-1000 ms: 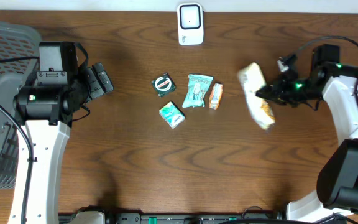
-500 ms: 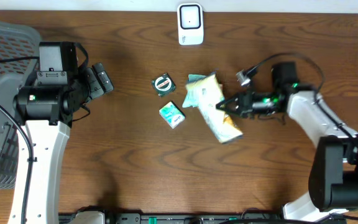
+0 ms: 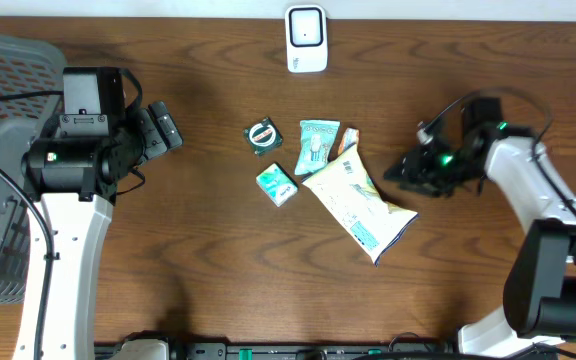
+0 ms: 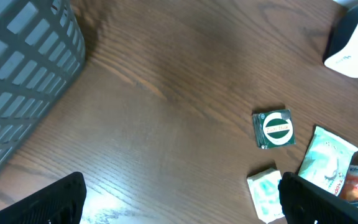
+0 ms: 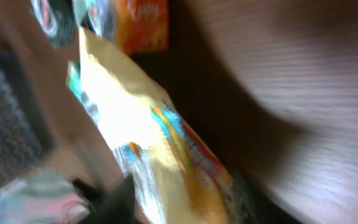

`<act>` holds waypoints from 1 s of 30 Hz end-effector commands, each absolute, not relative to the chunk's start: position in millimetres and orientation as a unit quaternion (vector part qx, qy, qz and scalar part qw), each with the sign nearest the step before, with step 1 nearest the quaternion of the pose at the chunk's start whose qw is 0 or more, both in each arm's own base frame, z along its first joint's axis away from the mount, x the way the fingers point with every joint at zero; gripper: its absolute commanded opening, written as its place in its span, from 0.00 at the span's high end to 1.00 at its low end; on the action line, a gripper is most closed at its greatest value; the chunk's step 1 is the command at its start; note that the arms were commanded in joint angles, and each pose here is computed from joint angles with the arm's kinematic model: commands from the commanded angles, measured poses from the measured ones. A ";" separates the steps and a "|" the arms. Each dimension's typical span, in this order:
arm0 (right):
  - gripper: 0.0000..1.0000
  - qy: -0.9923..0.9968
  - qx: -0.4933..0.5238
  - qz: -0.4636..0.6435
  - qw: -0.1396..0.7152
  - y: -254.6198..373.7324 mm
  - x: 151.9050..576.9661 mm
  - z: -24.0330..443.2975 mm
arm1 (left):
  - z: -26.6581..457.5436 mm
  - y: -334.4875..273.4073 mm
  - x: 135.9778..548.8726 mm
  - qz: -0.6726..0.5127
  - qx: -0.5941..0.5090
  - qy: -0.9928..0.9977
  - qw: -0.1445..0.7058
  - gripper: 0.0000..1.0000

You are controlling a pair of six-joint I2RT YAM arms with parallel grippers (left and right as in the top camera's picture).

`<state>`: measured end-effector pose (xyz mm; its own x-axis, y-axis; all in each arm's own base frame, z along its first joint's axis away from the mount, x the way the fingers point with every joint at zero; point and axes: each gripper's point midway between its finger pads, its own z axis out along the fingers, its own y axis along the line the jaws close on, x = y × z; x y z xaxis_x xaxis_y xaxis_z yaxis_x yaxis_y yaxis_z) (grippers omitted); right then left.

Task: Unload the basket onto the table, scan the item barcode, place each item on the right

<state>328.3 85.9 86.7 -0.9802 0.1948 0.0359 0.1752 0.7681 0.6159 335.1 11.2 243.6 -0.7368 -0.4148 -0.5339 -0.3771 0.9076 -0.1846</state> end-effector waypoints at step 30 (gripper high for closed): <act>0.99 0.921 -0.142 0.355 0.070 154.2 312.8 110.5 | 244.2 15.6 334.9 -0.023 -0.214 0.930 0.297 0.02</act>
<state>286.5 133.9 58.8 -0.9881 -0.1485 -0.0395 -0.1437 0.8019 0.5799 335.2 11.3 243.7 -0.7363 -0.4148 -0.5346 -0.3772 0.9076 -0.1846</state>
